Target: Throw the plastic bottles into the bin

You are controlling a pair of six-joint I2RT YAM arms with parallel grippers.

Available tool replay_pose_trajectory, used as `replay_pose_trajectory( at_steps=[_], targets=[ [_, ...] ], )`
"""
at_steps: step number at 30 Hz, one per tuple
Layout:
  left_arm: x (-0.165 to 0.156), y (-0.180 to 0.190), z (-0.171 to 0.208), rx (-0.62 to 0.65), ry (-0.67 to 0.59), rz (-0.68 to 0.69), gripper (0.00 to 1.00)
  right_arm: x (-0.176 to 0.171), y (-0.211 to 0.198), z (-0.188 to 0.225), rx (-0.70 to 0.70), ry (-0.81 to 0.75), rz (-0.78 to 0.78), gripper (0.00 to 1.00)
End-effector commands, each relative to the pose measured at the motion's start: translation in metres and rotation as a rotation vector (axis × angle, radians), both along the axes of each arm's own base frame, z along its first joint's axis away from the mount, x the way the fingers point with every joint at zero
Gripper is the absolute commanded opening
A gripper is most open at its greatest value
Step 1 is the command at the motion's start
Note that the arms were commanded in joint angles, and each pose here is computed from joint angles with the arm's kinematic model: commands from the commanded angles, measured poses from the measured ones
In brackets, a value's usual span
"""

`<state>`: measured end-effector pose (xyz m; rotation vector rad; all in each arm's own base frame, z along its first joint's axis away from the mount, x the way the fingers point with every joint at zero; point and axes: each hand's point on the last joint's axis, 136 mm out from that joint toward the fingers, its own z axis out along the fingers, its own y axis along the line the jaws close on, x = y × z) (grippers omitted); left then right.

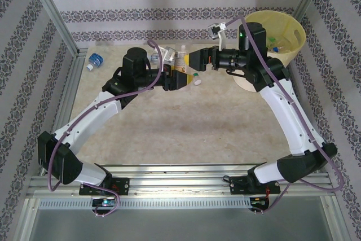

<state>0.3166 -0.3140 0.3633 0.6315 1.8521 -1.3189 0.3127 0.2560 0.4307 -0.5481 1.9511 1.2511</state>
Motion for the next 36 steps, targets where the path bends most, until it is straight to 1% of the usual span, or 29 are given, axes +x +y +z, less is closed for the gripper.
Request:
replay_pose_trajectory(
  at_steps=[1,11,16,19,24,26,32,33,34,35,36],
  targets=[
    [-0.009,-0.009,0.039,-0.083,-0.093,-0.052,0.45,-0.002,0.006,0.001,0.004,-0.018,0.038,0.97],
    [-0.015,-0.020,0.039,-0.087,-0.087,-0.095,0.43,0.003,0.011,-0.005,-0.005,-0.011,0.043,0.95],
    [-0.018,-0.025,0.039,-0.087,-0.081,-0.121,0.43,0.004,0.013,-0.007,-0.004,-0.010,0.052,0.90],
    [-0.019,-0.026,0.040,-0.090,-0.085,-0.131,0.43,0.005,0.014,-0.008,-0.006,-0.006,0.049,0.85],
    [-0.021,-0.029,0.043,-0.098,-0.094,-0.150,0.43,0.008,0.014,-0.010,-0.008,-0.003,0.043,0.75],
    [-0.021,-0.030,0.042,-0.096,-0.093,-0.155,0.43,0.008,0.014,-0.008,-0.006,-0.007,0.042,0.74],
    [-0.023,-0.032,0.038,-0.091,-0.094,-0.167,0.44,0.009,0.014,-0.008,-0.005,0.001,0.040,0.53],
    [-0.023,-0.032,0.038,-0.091,-0.096,-0.167,0.45,0.009,0.015,-0.008,-0.007,0.003,0.042,0.49],
    [-0.023,-0.032,0.035,-0.090,-0.093,-0.167,0.49,0.009,0.014,-0.008,-0.009,0.003,0.039,0.47],
    [-0.022,-0.032,0.034,-0.087,-0.092,-0.164,0.53,0.009,0.013,-0.008,-0.011,0.003,0.036,0.47],
    [-0.022,-0.032,0.033,-0.084,-0.091,-0.160,0.62,0.009,0.012,-0.008,-0.014,0.001,0.031,0.47]
  ],
)
